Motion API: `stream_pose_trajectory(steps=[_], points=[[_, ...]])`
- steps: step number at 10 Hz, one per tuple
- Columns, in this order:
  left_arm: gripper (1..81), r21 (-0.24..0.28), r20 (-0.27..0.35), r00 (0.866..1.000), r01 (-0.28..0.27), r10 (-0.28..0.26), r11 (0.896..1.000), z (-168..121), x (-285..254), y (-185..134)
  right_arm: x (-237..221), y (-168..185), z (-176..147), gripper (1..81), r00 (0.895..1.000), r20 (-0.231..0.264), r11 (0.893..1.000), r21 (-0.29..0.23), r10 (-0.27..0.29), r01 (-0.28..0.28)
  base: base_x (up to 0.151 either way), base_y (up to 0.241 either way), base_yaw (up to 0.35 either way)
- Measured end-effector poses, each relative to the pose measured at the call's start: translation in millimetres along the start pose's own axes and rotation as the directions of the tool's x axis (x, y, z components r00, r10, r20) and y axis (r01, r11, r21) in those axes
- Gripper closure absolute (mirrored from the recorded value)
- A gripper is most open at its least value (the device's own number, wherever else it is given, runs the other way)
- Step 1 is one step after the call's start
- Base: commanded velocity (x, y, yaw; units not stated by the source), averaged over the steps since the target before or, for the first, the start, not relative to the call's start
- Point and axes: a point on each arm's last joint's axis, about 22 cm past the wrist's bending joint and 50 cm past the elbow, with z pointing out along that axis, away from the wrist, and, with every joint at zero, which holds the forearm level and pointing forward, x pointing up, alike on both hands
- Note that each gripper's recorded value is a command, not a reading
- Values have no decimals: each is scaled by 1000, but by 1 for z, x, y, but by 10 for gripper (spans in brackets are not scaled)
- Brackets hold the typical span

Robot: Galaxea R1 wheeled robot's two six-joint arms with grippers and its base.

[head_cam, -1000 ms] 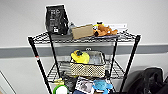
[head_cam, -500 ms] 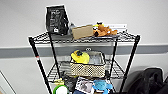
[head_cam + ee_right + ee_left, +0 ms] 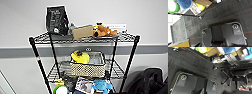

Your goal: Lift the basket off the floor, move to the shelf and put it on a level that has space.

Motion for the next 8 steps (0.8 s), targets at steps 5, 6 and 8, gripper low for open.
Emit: stream_pose_trajectory(steps=[5, 6, 8], points=[[10, 83, 20, 999, -31, 29, 996, 45, -41, -50, -36, 53, 73, 10, 999, 23, 992, -117, -44, 47, 0, 0, 0], [10, 102, 23, 999, -37, 35, 994, 54, -47, -59, -44, 54, 89, 10, 998, 26, 990, -124, -60, 63, 0, 0, 0], [10, 124, 32, 998, -55, 51, 991, 73, -63, -69, -80, 61, 117, 10, 996, 57, 987, -141, -72, 80, 0, 0, 0]])
